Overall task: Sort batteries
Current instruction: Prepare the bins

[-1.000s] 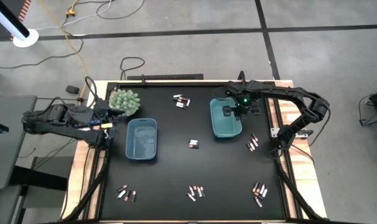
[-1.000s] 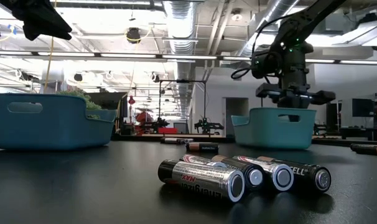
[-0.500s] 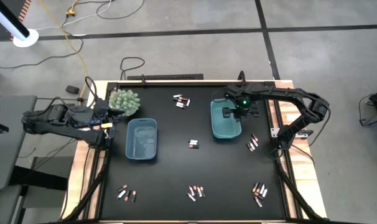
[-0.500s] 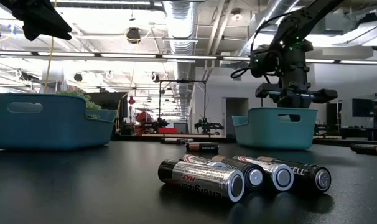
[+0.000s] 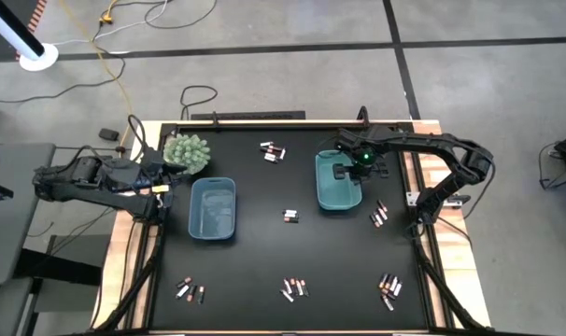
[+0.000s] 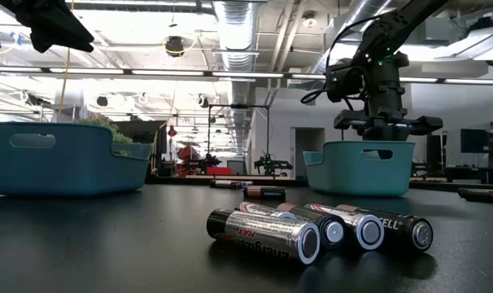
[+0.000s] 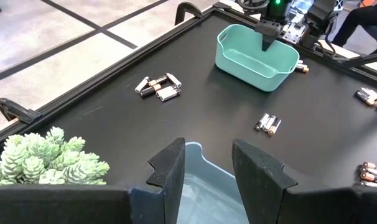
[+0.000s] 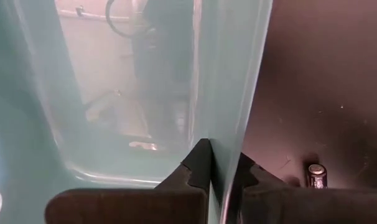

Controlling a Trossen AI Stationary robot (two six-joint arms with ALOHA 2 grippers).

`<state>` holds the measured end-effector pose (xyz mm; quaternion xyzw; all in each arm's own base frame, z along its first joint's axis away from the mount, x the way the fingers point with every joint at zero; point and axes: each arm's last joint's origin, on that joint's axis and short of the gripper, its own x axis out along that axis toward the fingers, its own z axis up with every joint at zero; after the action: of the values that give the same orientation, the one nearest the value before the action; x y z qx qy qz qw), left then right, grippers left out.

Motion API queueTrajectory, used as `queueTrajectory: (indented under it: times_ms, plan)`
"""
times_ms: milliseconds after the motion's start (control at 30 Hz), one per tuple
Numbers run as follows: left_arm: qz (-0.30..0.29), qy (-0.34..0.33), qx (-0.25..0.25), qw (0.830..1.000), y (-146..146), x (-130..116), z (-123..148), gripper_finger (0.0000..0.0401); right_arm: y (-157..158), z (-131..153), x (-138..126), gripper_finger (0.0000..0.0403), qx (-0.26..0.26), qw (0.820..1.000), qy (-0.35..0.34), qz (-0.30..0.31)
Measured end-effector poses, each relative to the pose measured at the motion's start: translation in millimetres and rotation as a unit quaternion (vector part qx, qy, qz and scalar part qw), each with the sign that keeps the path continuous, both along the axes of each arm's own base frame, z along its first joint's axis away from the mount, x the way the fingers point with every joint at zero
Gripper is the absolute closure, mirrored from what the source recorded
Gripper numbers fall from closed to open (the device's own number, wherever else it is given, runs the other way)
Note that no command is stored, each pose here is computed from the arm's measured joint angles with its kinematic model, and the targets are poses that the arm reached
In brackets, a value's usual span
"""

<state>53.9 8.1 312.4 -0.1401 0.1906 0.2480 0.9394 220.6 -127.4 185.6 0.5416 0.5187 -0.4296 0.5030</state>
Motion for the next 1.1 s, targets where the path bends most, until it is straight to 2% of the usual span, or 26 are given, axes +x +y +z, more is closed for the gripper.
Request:
queueTrajectory:
  times_ms: [400, 567, 767, 1100]
  plan:
    - [0.0, 0.0, 0.0, 1.0, 0.0, 0.0, 0.0, 0.0273, -1.6, 0.0, 0.6, 0.0365, -0.016, 1.0, 0.0, 0.01]
    - [0.0, 0.0, 0.0, 1.0, 0.0, 0.0, 0.0, 0.0273, -11.6, 0.2, -5.6, 0.0371, -0.028, 1.0, 0.004, 0.013]
    - [0.002, -0.002, -0.003, 1.0, 0.0, -0.1, 0.0, 0.0273, -33.5, 2.0, -25.7, 0.0385, -0.035, 0.999, 0.016, 0.004]
    - [0.002, -0.002, -0.003, 1.0, 0.0, -0.1, 0.0, 0.0273, -58.6, 28.4, -70.1, 0.0386, -0.089, 0.996, -0.005, -0.015]
